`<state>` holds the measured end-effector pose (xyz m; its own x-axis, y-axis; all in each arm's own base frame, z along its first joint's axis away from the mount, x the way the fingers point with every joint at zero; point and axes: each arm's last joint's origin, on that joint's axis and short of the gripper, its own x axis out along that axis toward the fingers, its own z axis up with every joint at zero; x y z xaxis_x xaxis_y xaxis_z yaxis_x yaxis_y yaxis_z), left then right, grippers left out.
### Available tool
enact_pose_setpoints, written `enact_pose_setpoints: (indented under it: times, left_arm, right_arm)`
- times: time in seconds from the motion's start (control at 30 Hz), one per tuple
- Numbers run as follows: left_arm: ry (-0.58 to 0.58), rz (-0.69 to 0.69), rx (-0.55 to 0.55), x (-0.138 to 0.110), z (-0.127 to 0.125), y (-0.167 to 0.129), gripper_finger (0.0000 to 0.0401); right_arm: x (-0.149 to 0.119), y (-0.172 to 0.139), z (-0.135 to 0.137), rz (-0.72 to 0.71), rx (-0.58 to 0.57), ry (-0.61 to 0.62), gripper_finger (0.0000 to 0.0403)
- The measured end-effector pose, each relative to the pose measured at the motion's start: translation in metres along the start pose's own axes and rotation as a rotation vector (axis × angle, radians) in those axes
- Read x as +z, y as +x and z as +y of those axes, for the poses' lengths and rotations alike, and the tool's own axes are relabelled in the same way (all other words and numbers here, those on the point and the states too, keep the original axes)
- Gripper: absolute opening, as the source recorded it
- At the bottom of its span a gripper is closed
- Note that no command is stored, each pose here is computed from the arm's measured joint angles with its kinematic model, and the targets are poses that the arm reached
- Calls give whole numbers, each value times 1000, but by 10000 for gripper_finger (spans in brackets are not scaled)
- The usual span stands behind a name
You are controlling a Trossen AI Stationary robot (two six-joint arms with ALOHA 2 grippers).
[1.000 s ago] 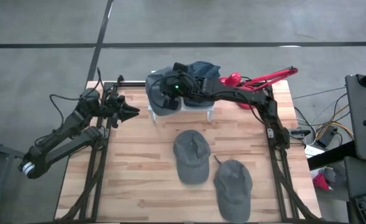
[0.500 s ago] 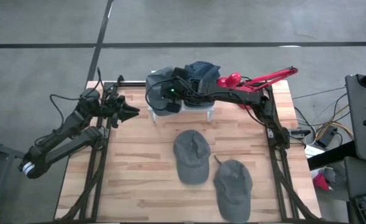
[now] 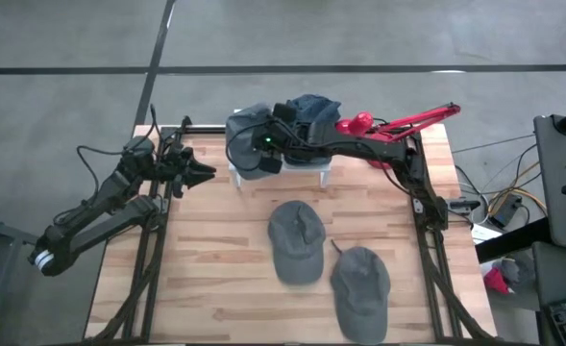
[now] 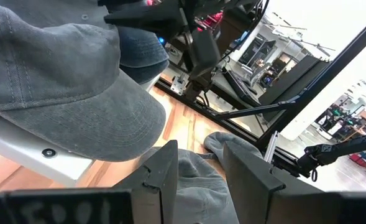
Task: Pick & Place hat
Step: Put the top right gray cap on the shelf, then stack the top gray cap on top of the gray cap on the shelf
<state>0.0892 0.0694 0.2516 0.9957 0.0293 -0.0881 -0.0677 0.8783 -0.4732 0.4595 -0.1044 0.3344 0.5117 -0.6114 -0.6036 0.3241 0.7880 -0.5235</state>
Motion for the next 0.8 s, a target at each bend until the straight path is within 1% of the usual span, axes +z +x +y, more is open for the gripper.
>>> enact_pose_setpoints:
  times: [0.2,0.3,0.37,0.47,0.6,0.7,0.8]
  left_arm:
    - [8,0,0,0,0,0,124]
    - [24,2,-7,0,0,0,124]
    - [35,8,-20,0,-1,0,124]
    - [59,27,-69,-1,-2,0,124]
    - [90,60,-165,-2,-5,-1,124]
    - [108,79,-225,-3,-7,-1,124]
    - [122,84,-254,-3,-9,-2,124]
  right_arm:
    - [5,-21,-11,-48,-9,24,92]
    - [8,-32,-12,-69,-5,25,97]
    - [9,-42,-12,-86,1,25,101]
    - [11,-59,-10,-99,18,11,105]
    - [5,-79,-2,-54,62,-24,109]
    - [-2,-93,5,3,98,-3,109]
    - [-10,-107,12,72,126,36,107]
